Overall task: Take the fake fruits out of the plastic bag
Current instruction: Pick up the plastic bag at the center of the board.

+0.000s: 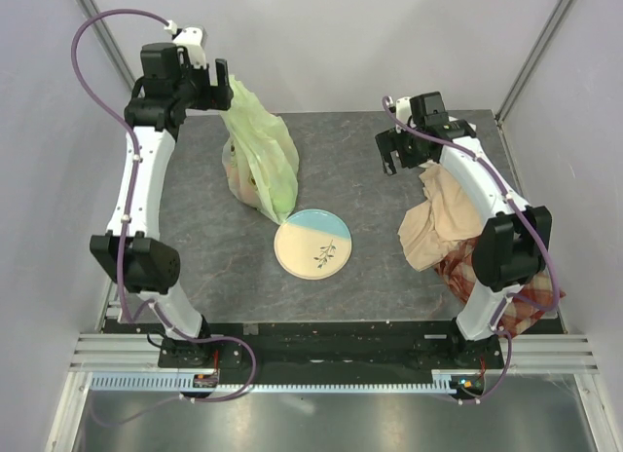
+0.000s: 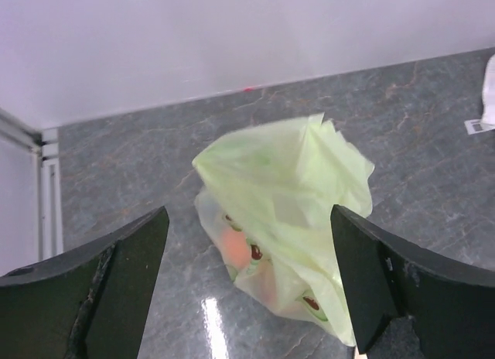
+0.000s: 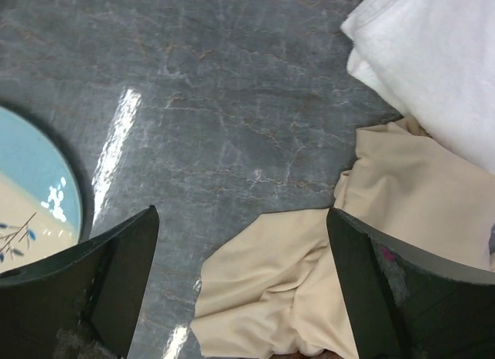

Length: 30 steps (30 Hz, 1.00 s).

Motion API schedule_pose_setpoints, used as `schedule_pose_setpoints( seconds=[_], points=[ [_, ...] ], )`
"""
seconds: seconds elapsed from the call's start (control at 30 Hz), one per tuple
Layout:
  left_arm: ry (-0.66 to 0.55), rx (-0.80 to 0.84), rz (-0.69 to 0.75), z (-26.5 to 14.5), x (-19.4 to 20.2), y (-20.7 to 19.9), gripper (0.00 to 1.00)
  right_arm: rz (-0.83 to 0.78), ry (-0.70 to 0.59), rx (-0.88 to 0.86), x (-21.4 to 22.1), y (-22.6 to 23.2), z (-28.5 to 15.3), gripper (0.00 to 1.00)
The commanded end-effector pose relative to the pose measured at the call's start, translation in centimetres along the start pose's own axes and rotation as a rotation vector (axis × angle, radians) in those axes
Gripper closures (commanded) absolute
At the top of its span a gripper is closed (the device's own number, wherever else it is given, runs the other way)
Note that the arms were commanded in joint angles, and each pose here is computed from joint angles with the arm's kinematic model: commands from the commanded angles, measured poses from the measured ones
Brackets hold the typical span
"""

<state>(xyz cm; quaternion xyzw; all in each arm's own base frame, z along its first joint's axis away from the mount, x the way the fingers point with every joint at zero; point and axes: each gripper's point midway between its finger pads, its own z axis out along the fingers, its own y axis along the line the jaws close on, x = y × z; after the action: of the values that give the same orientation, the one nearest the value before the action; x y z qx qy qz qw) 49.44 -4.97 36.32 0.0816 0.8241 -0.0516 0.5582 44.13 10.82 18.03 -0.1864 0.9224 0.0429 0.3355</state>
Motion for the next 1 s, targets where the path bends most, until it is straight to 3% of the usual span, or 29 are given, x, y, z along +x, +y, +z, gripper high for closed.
schedule_pose_setpoints(
  seconds=[0.0, 0.1, 0.17, 0.2, 0.23, 0.27, 0.33, 0.47, 0.6, 0.73, 0.8, 0.87, 0.97],
  points=[
    [-0.005, 0.224, 0.054, 1.4, -1.1, -3.0, 0.1, -0.055, -0.065, -0.116, -2.4, 2.0, -2.1, 0.02],
    [0.066, 0.317, 0.041, 2.4, 0.5, -4.4, 0.13, -0.052, -0.082, -0.145, -3.1, 2.4, -2.4, 0.02],
    [0.115, 0.364, 0.022, 2.4, 1.6, -5.2, 0.21, -0.053, -0.101, -0.149, -3.9, 2.5, -2.8, 0.02],
    [0.12, 0.412, 0.018, 2.0, 1.8, -6.1, 0.29, -0.045, -0.107, -0.146, -4.2, 2.4, -3.0, 0.02],
    [0.137, 0.441, 0.015, 1.8, 2.5, -6.7, 0.59, -0.045, -0.122, -0.145, -4.7, 2.4, -3.4, 0.02],
    [0.151, 0.468, 0.021, 1.6, 3.0, -7.9, 0.75, -0.049, -0.154, -0.161, -5.7, 2.7, -4.1, 0.02],
    [0.145, 0.492, 0.046, 0.5, 2.8, -9.4, 0.98, -0.045, -0.182, -0.19, -6.8, 3.2, -4.5, 0.02],
    [0.064, 0.581, 0.109, -2.2, -0.4, -14.3, 0.99, -0.041, -0.242, -0.244, -9.5, 4.0, -4.8, 0.02],
    [-0.123, 0.613, 0.134, -5.3, -7.2, -16.9, 0.98, -0.032, -0.262, -0.25, -11.2, 4.0, -3.8, 0.02],
    [-0.27, 0.646, 0.193, -7.6, -11.0, -19.4, 0.98, -0.048, -0.327, -0.237, -13.3, 3.6, -4.6, 0.02],
    [-0.322, 0.665, 0.251, -8.5, -11.8, -20.6, 0.98, -0.037, -0.356, -0.223, -14.3, 3.3, -4.8, 0.02],
    [-0.306, 0.703, 0.387, -9.7, -10.1, -23.4, 0.98, -0.013, -0.374, -0.221, -15.0, 3.2, -4.9, 0.02],
    [-0.206, 0.797, 0.375, -11.6, -6.8, -25.4, 0.99, 0.001, -0.417, -0.229, -16.2, 3.4, -5.4, 0.02]
  ],
)
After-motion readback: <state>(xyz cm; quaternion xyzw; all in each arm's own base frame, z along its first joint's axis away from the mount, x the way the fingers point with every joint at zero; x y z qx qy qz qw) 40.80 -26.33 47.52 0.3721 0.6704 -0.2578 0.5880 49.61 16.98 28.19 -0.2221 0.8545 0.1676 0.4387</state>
